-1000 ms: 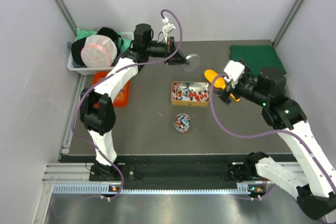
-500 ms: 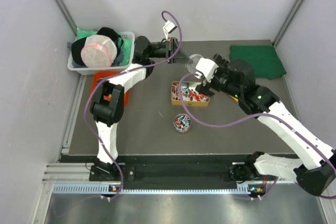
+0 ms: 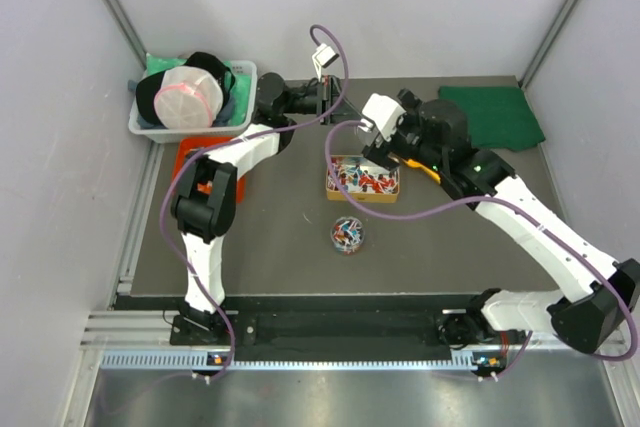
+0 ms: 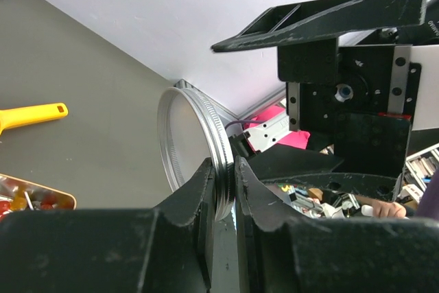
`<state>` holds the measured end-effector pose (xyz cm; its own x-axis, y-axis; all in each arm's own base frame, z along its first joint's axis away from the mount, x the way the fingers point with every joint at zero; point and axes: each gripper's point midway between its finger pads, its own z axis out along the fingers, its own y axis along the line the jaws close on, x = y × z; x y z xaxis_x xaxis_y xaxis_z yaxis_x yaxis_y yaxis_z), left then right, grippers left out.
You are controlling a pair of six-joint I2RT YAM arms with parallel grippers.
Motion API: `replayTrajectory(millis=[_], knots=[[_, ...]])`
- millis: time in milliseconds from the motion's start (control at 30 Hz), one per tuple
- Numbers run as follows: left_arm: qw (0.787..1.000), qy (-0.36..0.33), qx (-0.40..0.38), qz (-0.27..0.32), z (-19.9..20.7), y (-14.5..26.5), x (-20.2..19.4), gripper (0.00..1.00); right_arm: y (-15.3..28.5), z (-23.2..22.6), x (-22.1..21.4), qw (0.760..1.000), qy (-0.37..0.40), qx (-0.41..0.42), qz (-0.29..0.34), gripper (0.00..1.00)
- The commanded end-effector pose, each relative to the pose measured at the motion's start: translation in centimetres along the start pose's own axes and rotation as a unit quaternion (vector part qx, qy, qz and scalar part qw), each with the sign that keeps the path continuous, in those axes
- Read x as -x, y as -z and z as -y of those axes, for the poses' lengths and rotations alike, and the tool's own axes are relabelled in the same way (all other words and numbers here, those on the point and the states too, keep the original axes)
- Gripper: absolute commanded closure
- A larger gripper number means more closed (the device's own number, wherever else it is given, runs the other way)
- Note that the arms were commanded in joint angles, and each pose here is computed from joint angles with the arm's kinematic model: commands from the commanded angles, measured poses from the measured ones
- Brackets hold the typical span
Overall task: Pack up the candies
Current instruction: Pick up the bottle lid at the center of the board.
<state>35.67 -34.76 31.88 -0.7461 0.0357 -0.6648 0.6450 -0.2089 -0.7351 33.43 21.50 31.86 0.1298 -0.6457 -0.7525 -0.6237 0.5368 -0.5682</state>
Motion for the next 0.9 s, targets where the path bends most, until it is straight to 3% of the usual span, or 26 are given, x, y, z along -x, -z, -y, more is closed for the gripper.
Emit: replayTrajectory(millis=[0,867], knots=[[0.998,-0.065,-0.02,0.001,4.0,-0.2,1.0,0.97,-0.2,0.5,2.4,0.999,-0.012,0.0,0.033,0.01],[0.998,-0.065,-0.026,-0.003,3.8,-0.7,0.9,0.97,-3.3,0.3,2.1,1.0,-0.002,-0.019,0.023,0.02]])
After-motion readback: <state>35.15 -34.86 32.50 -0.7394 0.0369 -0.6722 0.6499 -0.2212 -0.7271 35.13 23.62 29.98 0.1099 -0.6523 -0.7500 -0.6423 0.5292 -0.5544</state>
